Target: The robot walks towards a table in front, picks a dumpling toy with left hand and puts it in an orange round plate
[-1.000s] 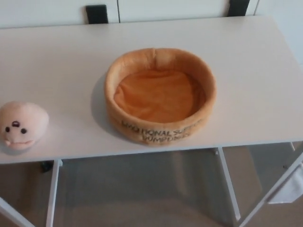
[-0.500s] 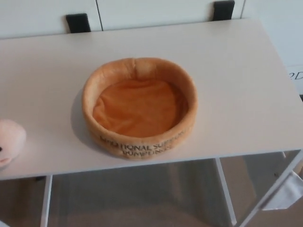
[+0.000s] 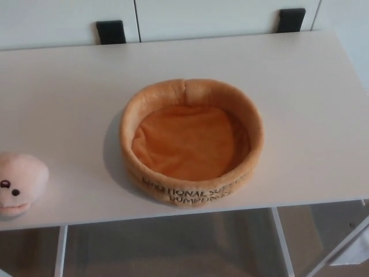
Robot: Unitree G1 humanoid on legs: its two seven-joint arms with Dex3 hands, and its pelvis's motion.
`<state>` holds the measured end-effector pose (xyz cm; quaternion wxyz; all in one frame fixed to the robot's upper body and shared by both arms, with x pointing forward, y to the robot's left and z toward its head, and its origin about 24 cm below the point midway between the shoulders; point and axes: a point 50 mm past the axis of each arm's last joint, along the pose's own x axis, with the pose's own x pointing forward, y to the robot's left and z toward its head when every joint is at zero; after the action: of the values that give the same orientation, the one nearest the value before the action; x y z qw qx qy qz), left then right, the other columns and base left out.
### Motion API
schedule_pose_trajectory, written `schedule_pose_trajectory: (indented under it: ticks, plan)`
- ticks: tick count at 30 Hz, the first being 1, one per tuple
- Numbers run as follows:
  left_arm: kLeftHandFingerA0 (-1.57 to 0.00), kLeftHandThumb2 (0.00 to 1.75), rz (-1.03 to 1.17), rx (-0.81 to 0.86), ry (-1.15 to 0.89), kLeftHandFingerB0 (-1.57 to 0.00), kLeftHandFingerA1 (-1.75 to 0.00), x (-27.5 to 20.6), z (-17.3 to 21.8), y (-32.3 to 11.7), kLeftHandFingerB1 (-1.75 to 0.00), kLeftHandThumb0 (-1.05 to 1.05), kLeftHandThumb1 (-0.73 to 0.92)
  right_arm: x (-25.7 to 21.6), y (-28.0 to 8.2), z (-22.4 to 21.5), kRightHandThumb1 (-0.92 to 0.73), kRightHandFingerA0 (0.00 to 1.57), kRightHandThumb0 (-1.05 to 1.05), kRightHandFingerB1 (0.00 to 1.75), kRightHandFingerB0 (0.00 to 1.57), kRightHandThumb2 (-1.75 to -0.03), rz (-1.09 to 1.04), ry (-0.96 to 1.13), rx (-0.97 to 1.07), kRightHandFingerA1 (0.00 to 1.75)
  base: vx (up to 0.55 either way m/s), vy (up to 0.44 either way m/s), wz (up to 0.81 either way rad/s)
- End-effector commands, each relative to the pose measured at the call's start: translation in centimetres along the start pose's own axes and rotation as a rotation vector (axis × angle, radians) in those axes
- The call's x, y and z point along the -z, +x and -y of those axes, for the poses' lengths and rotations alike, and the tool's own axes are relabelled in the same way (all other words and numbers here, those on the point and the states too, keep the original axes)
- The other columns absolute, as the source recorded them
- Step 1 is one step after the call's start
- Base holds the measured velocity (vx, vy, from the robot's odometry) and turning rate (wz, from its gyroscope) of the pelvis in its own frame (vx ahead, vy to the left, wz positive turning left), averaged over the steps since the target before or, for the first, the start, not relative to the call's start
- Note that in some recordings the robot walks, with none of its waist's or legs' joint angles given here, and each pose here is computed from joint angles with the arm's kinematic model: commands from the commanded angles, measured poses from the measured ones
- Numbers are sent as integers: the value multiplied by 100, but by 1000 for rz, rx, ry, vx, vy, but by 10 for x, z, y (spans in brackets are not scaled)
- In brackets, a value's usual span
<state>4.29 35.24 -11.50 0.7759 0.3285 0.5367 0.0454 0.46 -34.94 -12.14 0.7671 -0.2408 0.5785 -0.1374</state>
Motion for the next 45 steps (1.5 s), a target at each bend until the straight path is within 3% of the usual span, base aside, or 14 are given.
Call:
schedule_pose_trajectory:
  ticks: [1,9,10,13,14,15,16,21,34,35,38,40,41,45]
  plan:
    - [-73,58,17,-17,-2,-35,-67,-2,-4,0,-39,-15,62,1,0,9,-52,65,0,41,52,-55,2,-19,34,46,0,0,0]
    - [-74,57,116,-52,-87,-38,-86,-19,-10,3,-41,-12,60,-3,2,9,-52,61,-3,40,51,-55,-17,21,36,45,0,0,0]
    - [-72,57,134,-52,-97,-37,-73,-22,-10,3,-41,-12,60,-2,2,10,-53,63,-2,41,52,-55,-17,21,38,46,0,0,0]
    - [-72,57,150,-50,-107,-37,-73,-24,-10,3,-41,-12,60,-1,2,11,-53,63,-2,41,52,-55,-18,24,41,46,0,0,0]
    - [-58,57,188,-41,-129,-37,-54,-29,-10,2,-41,-16,58,0,1,12,-52,62,0,40,50,-55,-20,38,41,46,0,0,0]
    - [-58,57,236,-31,-155,-37,-54,-35,-10,1,-41,-16,58,1,1,12,-52,62,0,40,50,-55,-22,57,42,46,0,0,0]
    - [-50,85,251,-28,-162,-26,-65,-37,-11,1,-54,-14,39,1,1,13,-52,61,-1,40,50,-55,-23,60,41,45,0,0,0]
    - [-40,86,353,-32,-155,-25,-61,-42,-19,-8,-53,-17,39,2,1,11,-52,64,0,41,52,-55,-26,56,45,46,0,0,0]
    - [-25,83,894,-205,-110,-14,-58,-63,-84,-125,-51,-14,34,-1,2,16,-52,62,-3,41,52,-55,-20,54,52,45,0,0,0]
    - [-25,58,966,-256,-119,-23,-46,-69,-104,-148,-34,-23,47,-1,1,16,-52,61,-3,41,52,-55,-19,50,51,45,0,0,0]
    - [-27,56,1040,-307,-132,-22,-43,-79,-124,-169,-30,-28,52,1,1,16,-52,60,-1,41,51,-55,-21,55,50,45,0,0,0]
    - [-36,61,1226,-436,-101,-22,-44,-107,-157,-205,-33,-32,50,-4,3,18,-53,62,-2,41,52,-55,-19,74,57,45,0,0,0]
    - [-19,64,1299,-510,-52,-18,-51,-121,-173,-221,-46,-36,46,-2,2,18,-52,62,-2,41,53,-55,-22,73,57,45,0,0,0]
    - [-19,64,1373,-596,6,-18,-51,-137,-189,-244,-46,-36,46,2,1,18,-52,62,-2,41,53,-55,-29,70,55,45,0,0,0]
